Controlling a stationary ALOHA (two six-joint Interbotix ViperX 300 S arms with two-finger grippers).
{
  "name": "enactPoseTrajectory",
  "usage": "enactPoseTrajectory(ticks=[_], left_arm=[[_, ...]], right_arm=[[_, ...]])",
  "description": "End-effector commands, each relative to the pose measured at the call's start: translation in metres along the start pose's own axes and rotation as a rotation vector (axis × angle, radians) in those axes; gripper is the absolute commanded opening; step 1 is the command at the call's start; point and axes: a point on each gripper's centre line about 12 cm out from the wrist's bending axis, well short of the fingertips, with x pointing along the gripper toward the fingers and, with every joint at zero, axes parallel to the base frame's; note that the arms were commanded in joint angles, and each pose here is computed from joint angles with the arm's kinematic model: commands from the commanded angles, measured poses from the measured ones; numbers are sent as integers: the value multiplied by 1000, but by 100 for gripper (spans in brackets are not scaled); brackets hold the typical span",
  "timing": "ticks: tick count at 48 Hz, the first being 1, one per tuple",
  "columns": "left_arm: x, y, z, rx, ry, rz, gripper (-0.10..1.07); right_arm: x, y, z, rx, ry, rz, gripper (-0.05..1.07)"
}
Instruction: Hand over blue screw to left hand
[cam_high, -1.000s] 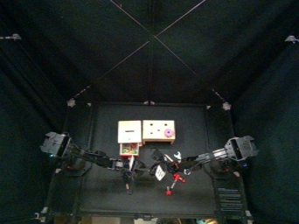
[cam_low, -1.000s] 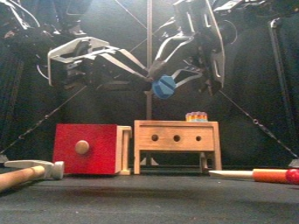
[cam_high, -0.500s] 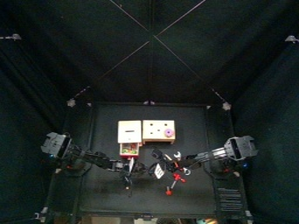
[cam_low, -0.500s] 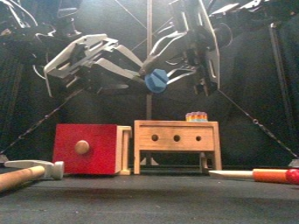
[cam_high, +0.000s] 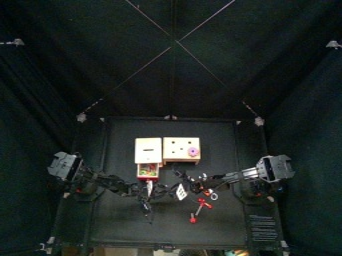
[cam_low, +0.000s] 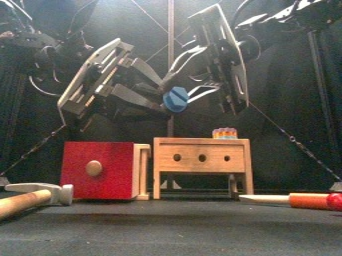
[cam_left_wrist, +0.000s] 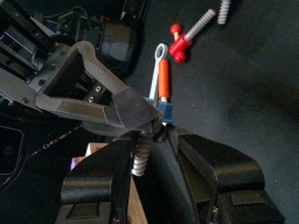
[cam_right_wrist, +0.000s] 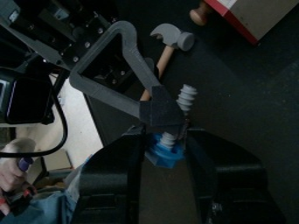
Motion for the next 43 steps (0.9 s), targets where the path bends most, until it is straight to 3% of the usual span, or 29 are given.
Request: enactPoseTrajectory(ticks=[1,26,43], left_arm=[[2,4,-3,-20,17,14,75],[-1,10,-8,-4,27,66,74],[-2,10,4,15,-13,68,74]], right_arm=[[-7,16,4,-11,-14,62,56],[-7,8,-3,11,1,51,56],[-7,2,3,17,-10,36,56]])
